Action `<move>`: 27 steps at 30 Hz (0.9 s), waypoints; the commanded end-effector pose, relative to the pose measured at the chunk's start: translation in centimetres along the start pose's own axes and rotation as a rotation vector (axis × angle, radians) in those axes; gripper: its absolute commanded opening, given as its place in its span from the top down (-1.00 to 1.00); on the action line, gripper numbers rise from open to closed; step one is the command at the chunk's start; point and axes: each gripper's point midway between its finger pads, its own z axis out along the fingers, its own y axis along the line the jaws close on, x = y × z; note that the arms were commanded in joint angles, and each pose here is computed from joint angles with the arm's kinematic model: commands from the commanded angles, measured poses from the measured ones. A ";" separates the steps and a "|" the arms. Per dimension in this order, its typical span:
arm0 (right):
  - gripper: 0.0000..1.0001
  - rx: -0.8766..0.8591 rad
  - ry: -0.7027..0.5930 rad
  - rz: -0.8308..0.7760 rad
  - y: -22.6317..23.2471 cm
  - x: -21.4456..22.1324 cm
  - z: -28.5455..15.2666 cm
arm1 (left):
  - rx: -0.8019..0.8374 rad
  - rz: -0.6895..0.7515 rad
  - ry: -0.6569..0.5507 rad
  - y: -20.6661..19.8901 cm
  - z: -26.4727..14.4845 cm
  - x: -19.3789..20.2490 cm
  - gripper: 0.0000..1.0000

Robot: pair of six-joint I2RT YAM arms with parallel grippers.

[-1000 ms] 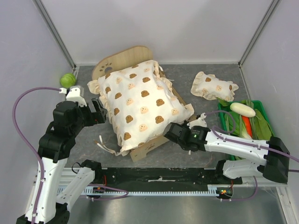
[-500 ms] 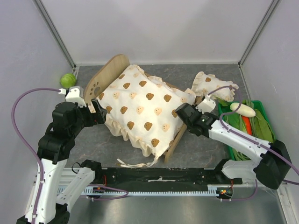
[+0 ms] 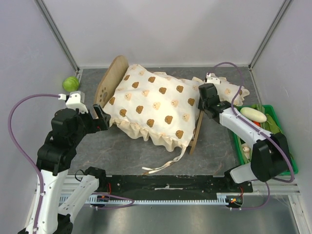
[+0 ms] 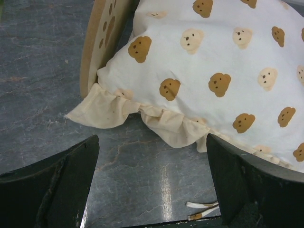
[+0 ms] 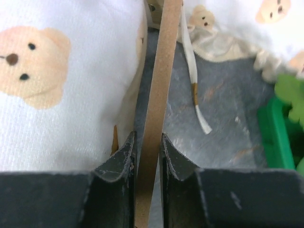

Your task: Set up the pet bed

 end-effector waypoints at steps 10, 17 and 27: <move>1.00 -0.313 -0.108 -0.607 2.8 -6.2 1.8 | 0.040 0.048 -0.049 -0.6 -1.2 -1.6 -0.99; 1.00 -0.266 -0.095 -0.619 1.7 -6.9 2.0 | 0.056 0.056 -0.048 -0.9 -1.4 -1.7 -0.99; -0.59 -0.185 -0.107 -0.353 1.6 -12.5 -0.2 | 0.078 0.055 -0.044 -1.3 -1.9 -1.8 -0.99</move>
